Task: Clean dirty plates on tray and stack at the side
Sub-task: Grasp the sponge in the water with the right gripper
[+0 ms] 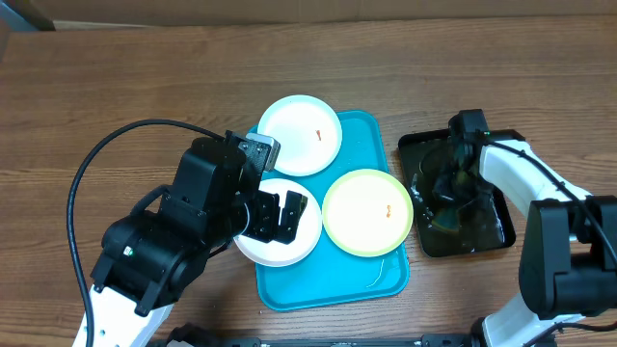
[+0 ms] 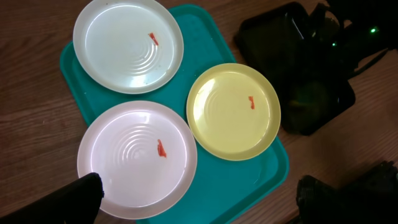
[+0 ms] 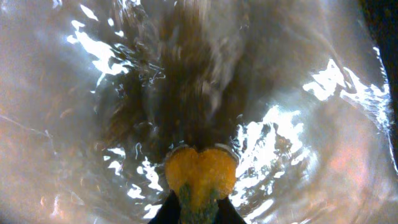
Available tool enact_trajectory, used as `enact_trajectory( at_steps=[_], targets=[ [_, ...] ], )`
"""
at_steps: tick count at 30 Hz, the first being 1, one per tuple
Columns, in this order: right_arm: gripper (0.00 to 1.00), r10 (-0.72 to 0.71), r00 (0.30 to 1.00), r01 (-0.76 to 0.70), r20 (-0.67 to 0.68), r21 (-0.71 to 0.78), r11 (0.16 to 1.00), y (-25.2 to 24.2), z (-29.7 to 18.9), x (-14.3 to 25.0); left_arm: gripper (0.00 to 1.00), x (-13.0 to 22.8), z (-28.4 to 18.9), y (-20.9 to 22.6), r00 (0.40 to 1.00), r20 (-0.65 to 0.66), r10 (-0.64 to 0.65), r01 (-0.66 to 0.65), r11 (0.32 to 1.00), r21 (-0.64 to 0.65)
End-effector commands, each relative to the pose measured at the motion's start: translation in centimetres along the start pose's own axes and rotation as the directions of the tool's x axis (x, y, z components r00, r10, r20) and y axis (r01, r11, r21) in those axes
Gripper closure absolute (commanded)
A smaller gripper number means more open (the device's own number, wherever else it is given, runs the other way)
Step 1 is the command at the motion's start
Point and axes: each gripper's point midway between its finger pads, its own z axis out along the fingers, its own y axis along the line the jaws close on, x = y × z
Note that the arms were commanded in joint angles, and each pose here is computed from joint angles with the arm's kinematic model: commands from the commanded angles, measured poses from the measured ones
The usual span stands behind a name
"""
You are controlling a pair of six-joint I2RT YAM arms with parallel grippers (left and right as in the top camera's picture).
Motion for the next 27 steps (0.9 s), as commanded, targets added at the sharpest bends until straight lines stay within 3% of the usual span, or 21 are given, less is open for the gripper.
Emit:
enact_trajectory(
  at_steps=[1, 6, 12, 18, 20, 22, 23, 27],
  targets=[
    [0.76, -0.043, 0.993, 0.049, 0.114, -0.053, 0.997, 0.8, -4.6, -2.4, 0.0, -0.6, -0.2, -0.1, 1.0, 0.016, -0.008, 0.008, 1.0, -0.004],
    [0.55, -0.04, 0.997, 0.044, 0.072, -0.052, 0.998, 0.3, -5.7, -0.9, 0.0, -0.5, 0.1, -0.1, 1.0, 0.005, -0.01, 0.01, 1.0, -0.006],
    [0.49, -0.007, 0.994, -0.002, -0.105, -0.082, 0.997, 0.4, -3.5, 3.8, 0.0, -0.5, 0.7, 0.0, 1.0, -0.014, -0.012, 0.012, 1.0, -0.011],
    [0.46, 0.014, 0.999, -0.02, -0.051, -0.108, 0.994, 0.5, 0.8, 4.1, 0.0, -0.4, 1.3, 0.1, 0.999, -0.036, -0.015, 0.015, 1.0, -0.014],
    [0.56, 0.015, 1.0, -0.018, -0.027, -0.12, 0.993, 0.6, 1.5, 3.9, 0.0, -0.4, 1.4, 0.1, 0.999, -0.037, -0.015, 0.015, 1.0, -0.014],
    [0.88, 0.016, 1.0, -0.018, -0.018, -0.124, 0.992, 0.7, 1.6, 3.8, 0.0, -0.3, 1.4, 0.1, 0.999, -0.041, -0.016, 0.015, 1.0, -0.015],
    [0.96, 0.016, 1.0, -0.018, -0.017, -0.125, 0.992, 0.7, 1.6, 3.7, 0.0, -0.2, 1.4, 0.1, 0.999, -0.043, -0.016, 0.016, 1.0, -0.016],
    [0.96, 0.011, 0.999, -0.016, -0.039, -0.113, 0.994, 0.6, 0.7, 3.9, 0.0, 0.0, 1.4, 0.2, 0.998, -0.053, -0.018, 0.017, 1.0, -0.019]
  ],
)
